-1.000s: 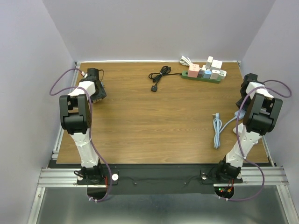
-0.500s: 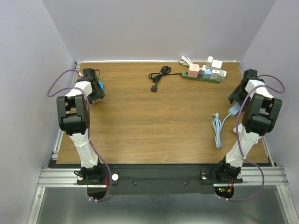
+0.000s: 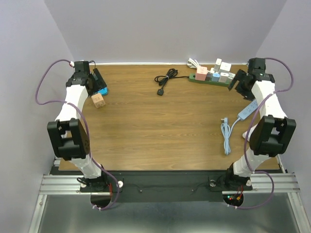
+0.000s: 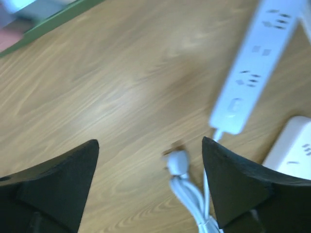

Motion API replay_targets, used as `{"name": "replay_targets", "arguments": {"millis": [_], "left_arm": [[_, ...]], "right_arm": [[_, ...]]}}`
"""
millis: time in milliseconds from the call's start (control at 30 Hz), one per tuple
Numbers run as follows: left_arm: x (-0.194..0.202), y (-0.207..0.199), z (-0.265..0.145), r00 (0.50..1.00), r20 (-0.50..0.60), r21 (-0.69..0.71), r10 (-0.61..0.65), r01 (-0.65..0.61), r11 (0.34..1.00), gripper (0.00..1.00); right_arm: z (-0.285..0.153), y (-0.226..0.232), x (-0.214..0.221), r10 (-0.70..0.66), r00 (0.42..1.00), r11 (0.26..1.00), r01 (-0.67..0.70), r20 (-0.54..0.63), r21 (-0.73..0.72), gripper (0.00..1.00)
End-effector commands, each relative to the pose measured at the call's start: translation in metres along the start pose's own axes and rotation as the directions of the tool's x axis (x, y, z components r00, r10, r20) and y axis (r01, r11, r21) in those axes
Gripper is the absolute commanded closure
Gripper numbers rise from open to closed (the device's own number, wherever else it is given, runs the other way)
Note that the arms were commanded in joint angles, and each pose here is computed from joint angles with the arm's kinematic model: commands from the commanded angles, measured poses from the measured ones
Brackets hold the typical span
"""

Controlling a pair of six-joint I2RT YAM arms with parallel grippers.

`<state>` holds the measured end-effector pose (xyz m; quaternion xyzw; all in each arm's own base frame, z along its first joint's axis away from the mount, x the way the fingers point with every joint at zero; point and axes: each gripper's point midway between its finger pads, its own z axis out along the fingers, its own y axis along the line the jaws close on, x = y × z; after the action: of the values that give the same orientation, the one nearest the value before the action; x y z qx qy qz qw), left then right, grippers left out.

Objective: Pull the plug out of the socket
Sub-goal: Move the socket to the corner of the board.

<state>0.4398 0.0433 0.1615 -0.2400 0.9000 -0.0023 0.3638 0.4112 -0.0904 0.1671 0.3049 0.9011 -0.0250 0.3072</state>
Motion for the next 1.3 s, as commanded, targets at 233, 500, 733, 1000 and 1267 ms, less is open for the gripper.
{"name": "replay_targets", "arguments": {"millis": [233,500,733,1000,1267], "left_arm": [[0.034,-0.080,-0.076,0.998,-0.002,0.424,0.062,-0.055,0.904,0.10],[0.091,-0.116,-0.092,0.991,-0.068,0.537,0.112,-0.058,0.841,0.11],[0.104,-0.116,-0.086,0.989,-0.083,0.539,0.126,-0.061,0.840,0.12],[0.107,-0.117,-0.082,0.985,-0.096,0.541,0.140,-0.067,0.839,0.14],[0.114,-0.107,-0.079,0.982,-0.099,0.514,0.158,-0.086,0.853,0.14]], "right_arm": [[-0.040,0.091,0.096,-0.218,0.967,0.926,0.162,-0.135,-0.341,1.00],[-0.024,0.058,0.201,-0.266,0.909,0.951,0.194,-0.320,-0.239,1.00],[-0.021,-0.019,0.224,-0.117,0.958,0.987,0.140,-0.263,0.072,1.00],[-0.023,-0.067,0.200,-0.016,0.991,0.926,0.065,-0.132,0.371,0.99],[-0.018,-0.079,0.171,0.033,0.995,0.911,0.011,-0.098,0.413,1.00]]}}
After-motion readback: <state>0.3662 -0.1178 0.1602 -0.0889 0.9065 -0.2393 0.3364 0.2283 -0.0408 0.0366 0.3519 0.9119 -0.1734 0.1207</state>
